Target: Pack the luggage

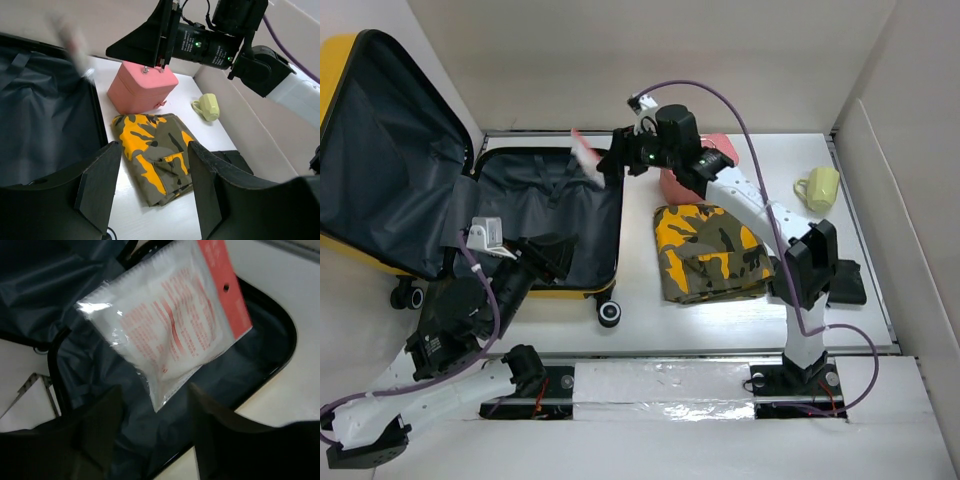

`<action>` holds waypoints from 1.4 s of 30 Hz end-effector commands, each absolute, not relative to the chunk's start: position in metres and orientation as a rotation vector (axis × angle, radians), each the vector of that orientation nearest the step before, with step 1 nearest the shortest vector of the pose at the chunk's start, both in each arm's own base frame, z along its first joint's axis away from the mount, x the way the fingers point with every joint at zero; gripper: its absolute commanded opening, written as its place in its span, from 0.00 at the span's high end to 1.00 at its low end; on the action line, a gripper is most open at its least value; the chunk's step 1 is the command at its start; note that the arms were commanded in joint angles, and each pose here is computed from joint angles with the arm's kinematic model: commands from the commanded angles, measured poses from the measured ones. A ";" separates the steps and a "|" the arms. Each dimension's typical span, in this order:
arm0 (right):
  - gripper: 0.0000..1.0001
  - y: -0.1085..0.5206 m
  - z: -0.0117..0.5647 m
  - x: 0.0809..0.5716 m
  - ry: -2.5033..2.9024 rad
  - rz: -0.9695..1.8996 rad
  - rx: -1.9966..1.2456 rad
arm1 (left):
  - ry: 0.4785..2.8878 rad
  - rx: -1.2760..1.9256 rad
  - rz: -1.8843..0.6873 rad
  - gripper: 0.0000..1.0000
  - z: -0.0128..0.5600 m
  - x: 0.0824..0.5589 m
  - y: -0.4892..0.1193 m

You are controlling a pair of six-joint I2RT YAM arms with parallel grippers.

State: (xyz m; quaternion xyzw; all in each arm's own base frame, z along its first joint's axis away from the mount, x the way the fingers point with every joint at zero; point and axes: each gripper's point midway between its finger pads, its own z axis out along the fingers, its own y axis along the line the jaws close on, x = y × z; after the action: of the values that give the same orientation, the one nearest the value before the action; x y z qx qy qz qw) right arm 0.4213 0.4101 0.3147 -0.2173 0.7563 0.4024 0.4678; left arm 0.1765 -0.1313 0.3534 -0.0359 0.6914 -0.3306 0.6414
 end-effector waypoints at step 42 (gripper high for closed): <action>0.38 0.100 0.607 0.084 1.058 0.644 -0.211 | 1.419 1.354 -0.674 0.30 0.164 0.164 -0.647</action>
State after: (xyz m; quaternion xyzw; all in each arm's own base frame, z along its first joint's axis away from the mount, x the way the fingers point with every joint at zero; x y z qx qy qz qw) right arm 0.0838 0.0758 0.6238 -0.0426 0.4573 0.2592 0.8496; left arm 0.1599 -0.6236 0.1336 0.5331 0.6408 -0.2746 0.4793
